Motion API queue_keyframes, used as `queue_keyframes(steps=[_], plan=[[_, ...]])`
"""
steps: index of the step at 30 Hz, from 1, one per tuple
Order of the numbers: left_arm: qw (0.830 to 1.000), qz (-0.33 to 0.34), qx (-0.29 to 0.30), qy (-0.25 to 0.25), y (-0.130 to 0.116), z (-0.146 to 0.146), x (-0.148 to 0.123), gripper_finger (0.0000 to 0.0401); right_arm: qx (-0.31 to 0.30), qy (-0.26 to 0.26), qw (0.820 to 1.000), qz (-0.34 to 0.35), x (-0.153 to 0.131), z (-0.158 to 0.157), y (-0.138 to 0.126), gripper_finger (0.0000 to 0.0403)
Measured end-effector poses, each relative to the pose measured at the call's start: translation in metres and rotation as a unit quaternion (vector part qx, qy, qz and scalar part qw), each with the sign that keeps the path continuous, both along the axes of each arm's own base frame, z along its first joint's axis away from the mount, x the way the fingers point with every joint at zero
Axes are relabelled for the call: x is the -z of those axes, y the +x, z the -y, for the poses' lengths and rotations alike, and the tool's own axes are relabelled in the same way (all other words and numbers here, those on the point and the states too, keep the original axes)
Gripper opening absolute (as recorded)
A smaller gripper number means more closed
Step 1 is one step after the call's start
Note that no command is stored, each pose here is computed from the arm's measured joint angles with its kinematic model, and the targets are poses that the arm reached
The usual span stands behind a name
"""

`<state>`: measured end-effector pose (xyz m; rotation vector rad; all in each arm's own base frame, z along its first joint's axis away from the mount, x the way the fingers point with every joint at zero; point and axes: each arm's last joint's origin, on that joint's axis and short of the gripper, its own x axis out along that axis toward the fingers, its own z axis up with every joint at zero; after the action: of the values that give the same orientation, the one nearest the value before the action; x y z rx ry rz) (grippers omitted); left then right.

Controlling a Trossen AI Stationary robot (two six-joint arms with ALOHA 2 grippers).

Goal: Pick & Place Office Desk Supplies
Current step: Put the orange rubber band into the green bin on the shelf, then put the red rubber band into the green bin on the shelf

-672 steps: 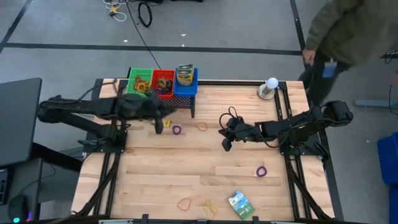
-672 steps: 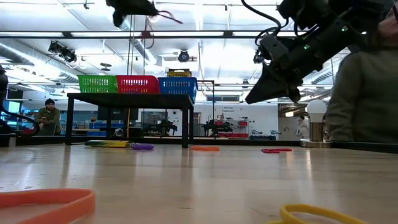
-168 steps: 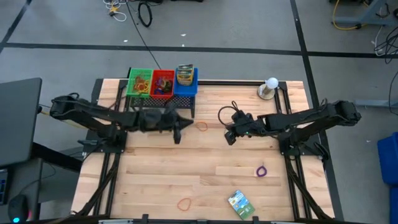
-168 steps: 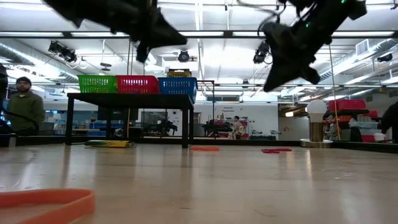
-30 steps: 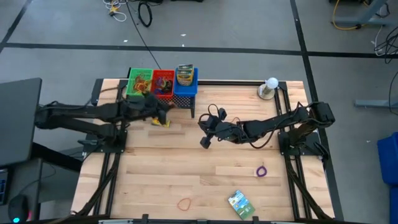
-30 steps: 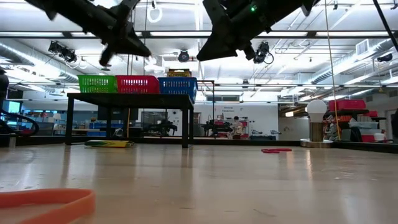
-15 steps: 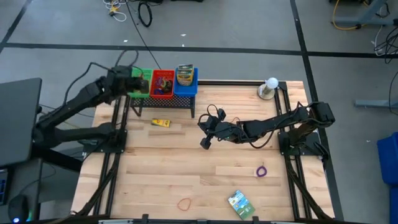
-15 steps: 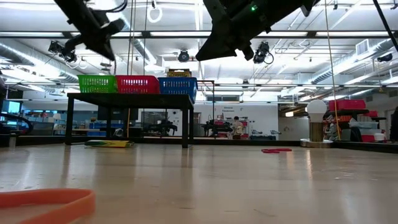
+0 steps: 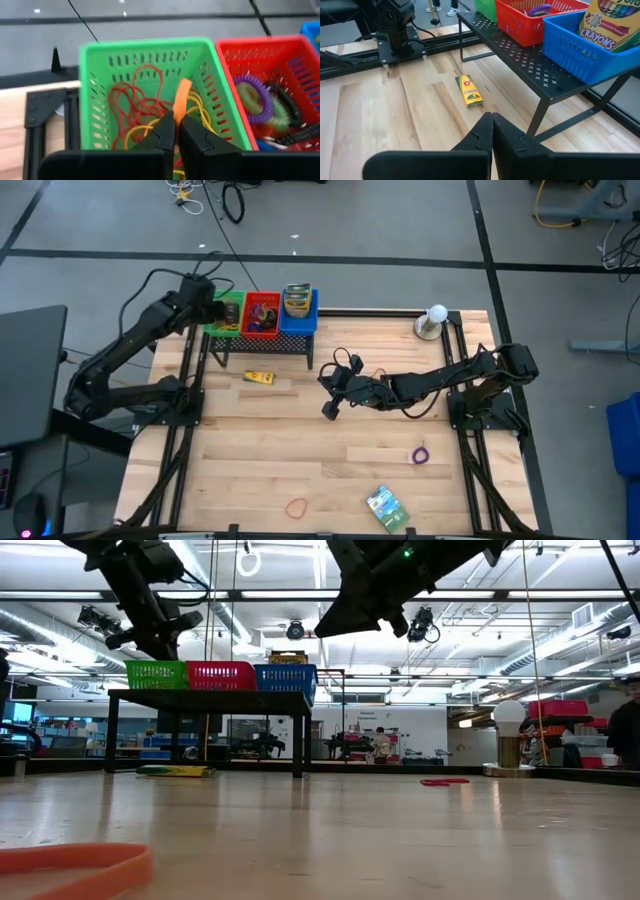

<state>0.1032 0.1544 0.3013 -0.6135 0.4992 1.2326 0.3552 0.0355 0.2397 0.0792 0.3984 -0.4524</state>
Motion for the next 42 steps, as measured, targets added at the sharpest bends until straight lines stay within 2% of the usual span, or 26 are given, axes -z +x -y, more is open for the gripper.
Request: queue_keyframes(steps=[11, 20, 25, 29, 34, 38, 42], plan=[[0.999, -0.034, 0.024, 0.007, 0.000, 0.001, -0.003, 0.0097, 0.000, 0.000, 1.000, 0.001, 0.000, 0.000, 0.000, 0.0006], [0.995, -0.083, 0.043, 0.036, -0.003, 0.002, -0.024, 0.0171, 0.001, 0.000, 1.000, 0.000, 0.000, 0.001, 0.000, 0.0006], [0.990, -0.103, 0.078, 0.055, 0.002, 0.007, -0.031, 0.0195, 0.004, -0.002, 1.000, -0.001, 0.000, 0.003, 0.000, 0.0006], [0.986, -0.097, 0.114, 0.071, 0.007, 0.018, -0.037, 0.0169, 0.013, -0.011, 1.000, -0.005, 0.000, 0.005, 0.000, 0.0006], [0.982, -0.033, 0.159, 0.096, 0.025, 0.039, -0.043, 0.0081, 0.015, -0.033, 0.999, -0.020, -0.006, 0.006, -0.006, 0.0006], [0.966, 0.008, 0.220, 0.137, 0.051, 0.060, -0.039, 0.0016, 0.032, -0.037, 0.998, -0.027, -0.014, 0.011, -0.014, 0.0006], [0.947, 0.042, 0.256, 0.191, 0.071, 0.082, -0.035, 0.0008, 0.042, -0.016, 0.999, -0.028, -0.014, 0.021, -0.021, 0.0004]])
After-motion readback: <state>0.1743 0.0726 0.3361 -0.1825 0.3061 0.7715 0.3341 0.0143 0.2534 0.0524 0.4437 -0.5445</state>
